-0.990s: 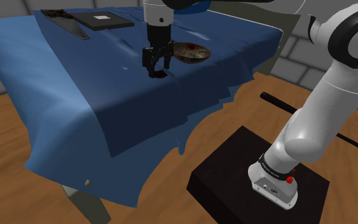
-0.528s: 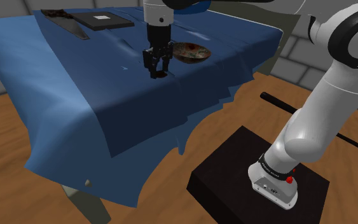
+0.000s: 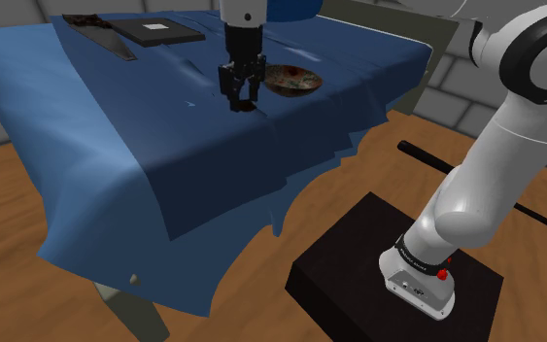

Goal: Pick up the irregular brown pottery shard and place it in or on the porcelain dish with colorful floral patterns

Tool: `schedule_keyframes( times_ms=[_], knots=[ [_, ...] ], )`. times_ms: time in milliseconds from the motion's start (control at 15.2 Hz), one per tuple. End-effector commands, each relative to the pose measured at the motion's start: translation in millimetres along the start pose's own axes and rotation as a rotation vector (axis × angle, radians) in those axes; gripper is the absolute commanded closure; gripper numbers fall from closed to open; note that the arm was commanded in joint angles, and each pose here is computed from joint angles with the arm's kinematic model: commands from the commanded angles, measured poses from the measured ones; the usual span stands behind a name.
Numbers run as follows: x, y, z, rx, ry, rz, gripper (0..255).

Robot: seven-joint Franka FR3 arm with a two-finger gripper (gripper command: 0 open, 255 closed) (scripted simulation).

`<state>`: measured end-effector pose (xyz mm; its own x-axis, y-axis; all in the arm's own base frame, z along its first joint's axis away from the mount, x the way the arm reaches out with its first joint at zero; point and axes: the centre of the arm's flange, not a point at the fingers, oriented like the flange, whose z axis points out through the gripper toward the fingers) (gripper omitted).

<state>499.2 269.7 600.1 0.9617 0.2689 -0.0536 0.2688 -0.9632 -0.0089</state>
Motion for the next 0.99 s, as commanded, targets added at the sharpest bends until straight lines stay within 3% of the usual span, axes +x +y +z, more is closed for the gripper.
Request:
schedule_keyframes(
  times_ms=[0, 924],
  knots=[
    [0, -1, -10, 0.000, 0.000, 0.000, 255],
    [-4, -1, -84, 0.000, 0.000, 0.000, 255]
  ],
)
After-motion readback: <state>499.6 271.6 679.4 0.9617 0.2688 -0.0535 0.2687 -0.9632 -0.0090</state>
